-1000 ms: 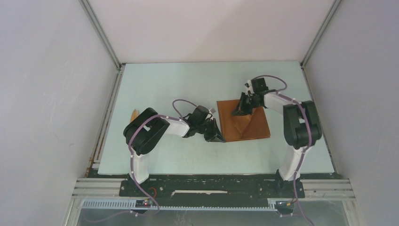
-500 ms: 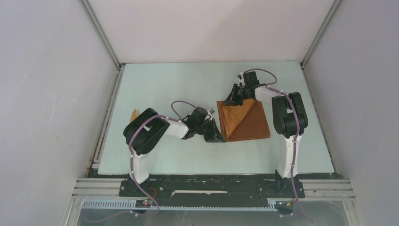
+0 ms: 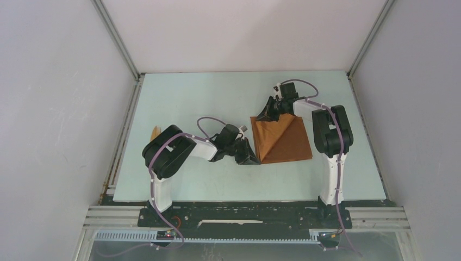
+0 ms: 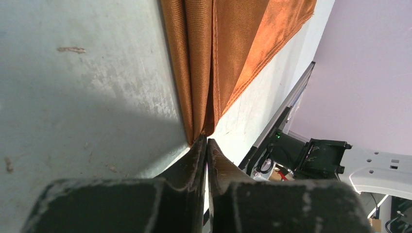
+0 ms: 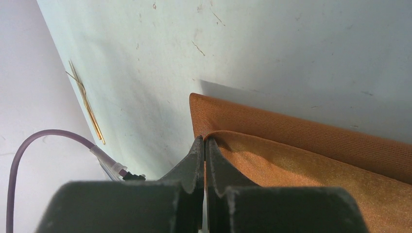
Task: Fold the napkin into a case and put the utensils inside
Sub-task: Fold the top corner of the square-folded napkin at the center of the board.
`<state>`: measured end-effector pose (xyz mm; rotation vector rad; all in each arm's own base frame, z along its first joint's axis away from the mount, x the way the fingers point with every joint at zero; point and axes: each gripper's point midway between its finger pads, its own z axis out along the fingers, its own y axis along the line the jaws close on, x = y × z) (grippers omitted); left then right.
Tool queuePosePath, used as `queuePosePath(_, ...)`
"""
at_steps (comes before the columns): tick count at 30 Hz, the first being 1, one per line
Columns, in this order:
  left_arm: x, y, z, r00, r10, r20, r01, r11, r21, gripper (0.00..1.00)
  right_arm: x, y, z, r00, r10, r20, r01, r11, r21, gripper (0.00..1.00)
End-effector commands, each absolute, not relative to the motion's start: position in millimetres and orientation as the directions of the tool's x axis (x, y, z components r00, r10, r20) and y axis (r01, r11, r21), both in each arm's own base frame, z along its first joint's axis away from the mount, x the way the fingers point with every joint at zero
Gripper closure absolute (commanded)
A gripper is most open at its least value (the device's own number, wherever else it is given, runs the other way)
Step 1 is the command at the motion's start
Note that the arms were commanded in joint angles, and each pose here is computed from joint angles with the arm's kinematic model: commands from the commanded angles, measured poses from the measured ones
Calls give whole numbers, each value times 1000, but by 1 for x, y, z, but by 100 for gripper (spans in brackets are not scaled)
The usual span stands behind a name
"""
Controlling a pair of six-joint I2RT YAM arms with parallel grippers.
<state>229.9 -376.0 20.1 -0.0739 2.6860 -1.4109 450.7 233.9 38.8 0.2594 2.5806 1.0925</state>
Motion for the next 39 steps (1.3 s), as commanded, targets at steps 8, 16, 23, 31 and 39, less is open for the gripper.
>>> queuePosePath(8, 233, -368, 39, -986, -91, -139, 62, 574, -816, 84, 464, 241, 56, -920, 291, -262, -8, 656, 755, 100)
queuePosePath(16, 235, -372, 55, -983, -82, -167, 98, 536, -839, 75, 460, 242, 54, -924, 283, -258, -10, 657, 754, 100)
queuePosePath(23, 240, -370, 58, -980, -92, -178, 102, 532, -840, 73, 461, 241, 53, -923, 284, -259, -10, 657, 754, 100)
queuePosePath(31, 245, -373, 44, -984, -89, -157, 82, 555, -828, 89, 462, 242, 51, -924, 286, -255, -7, 653, 757, 100)
queuePosePath(39, 248, -374, 30, -986, -96, -138, 59, 572, -818, 92, 463, 245, 51, -924, 287, -253, -7, 649, 761, 100)
